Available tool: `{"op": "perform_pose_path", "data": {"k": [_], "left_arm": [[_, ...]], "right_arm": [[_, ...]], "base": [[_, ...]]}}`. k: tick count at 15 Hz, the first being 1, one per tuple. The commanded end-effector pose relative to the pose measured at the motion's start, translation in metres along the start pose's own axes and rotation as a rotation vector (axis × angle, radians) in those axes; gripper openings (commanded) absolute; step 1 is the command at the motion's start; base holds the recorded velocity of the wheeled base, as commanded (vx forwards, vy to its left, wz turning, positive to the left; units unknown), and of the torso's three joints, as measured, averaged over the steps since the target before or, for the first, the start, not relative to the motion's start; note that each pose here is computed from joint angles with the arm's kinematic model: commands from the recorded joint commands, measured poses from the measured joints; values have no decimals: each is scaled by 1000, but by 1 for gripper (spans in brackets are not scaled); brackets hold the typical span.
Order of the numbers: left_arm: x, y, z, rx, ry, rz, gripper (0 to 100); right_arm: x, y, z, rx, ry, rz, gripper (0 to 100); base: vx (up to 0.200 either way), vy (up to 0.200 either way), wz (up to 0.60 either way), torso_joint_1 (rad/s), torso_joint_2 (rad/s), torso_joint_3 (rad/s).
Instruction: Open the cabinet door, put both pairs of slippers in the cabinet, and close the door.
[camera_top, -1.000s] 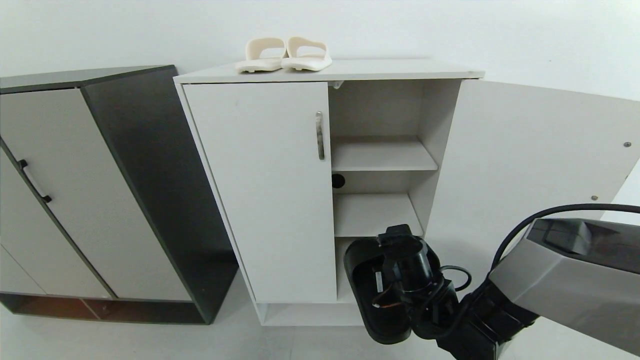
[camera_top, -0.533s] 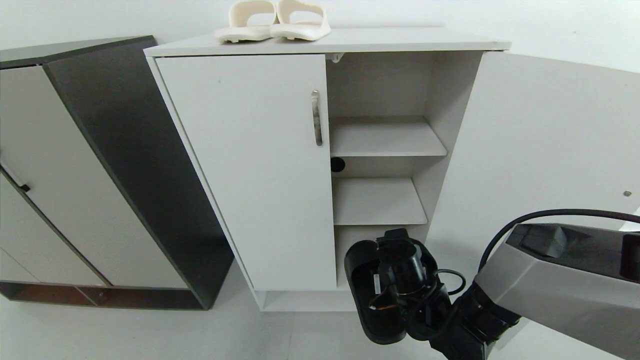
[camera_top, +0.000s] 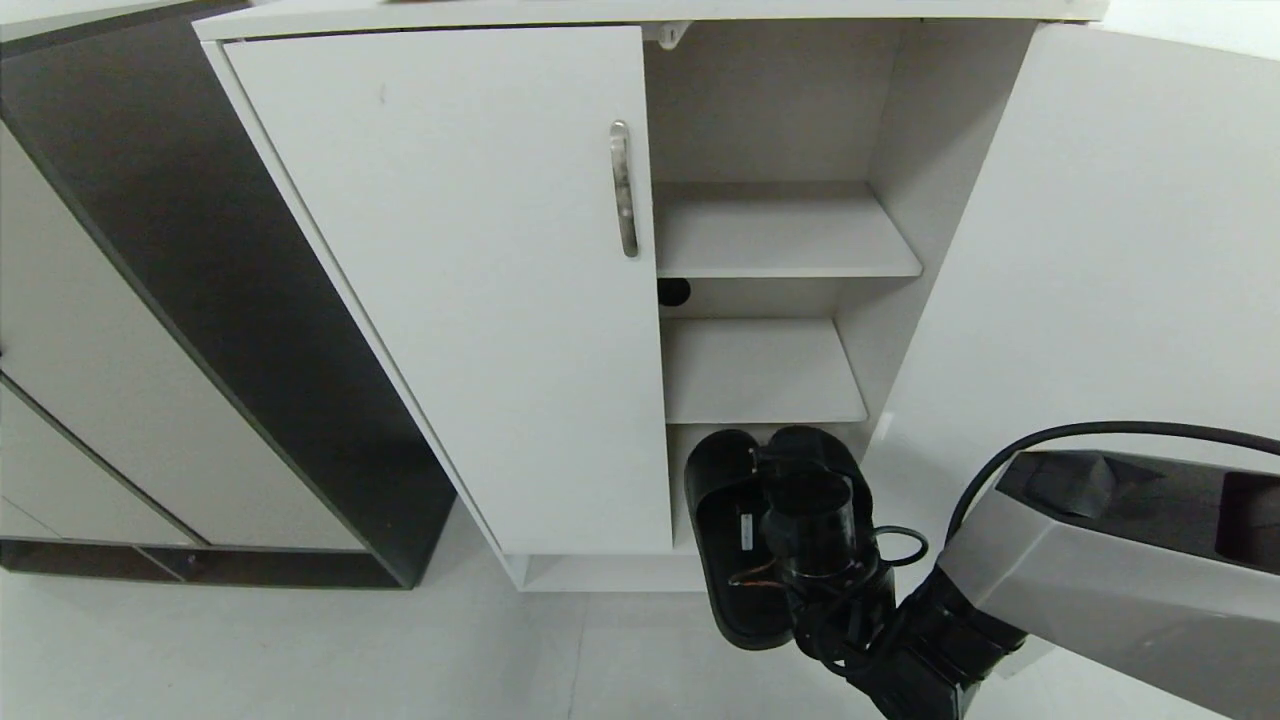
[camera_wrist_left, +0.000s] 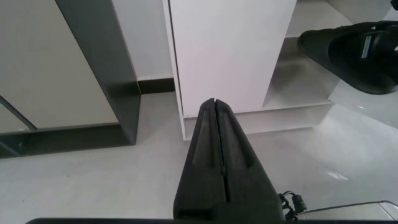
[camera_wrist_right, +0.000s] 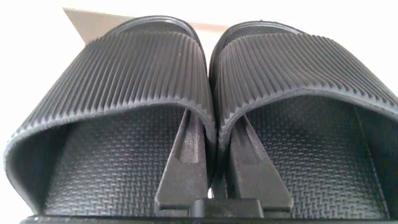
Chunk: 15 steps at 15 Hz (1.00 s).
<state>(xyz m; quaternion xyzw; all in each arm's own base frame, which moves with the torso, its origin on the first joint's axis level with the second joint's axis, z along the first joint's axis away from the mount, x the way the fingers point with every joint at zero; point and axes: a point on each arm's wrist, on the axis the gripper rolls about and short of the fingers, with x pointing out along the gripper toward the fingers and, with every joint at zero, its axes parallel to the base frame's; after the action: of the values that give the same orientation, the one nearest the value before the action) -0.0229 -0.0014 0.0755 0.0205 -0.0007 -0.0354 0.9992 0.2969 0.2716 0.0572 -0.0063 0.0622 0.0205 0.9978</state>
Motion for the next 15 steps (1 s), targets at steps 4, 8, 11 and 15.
{"op": "perform_pose_path", "data": {"k": [4,8,11,15], "left_arm": [[0,0,0,0,2,0,0],[0,0,0,0,2,0,0],[0,0,0,0,2,0,0],[0,0,0,0,2,0,0]], "right_arm": [[2,2,-6,4,-85,4,0],[7,-6,-6,-28,-98,-51,0],[20,-13,-8,-19,-98,-118,0],[20,-13,-7,-16,-104,-115,0]], "base": [[0,0,0,1,3,-19],[0,0,0,0,0,0],[0,0,0,0,0,0],[0,0,0,0,0,0]]}}
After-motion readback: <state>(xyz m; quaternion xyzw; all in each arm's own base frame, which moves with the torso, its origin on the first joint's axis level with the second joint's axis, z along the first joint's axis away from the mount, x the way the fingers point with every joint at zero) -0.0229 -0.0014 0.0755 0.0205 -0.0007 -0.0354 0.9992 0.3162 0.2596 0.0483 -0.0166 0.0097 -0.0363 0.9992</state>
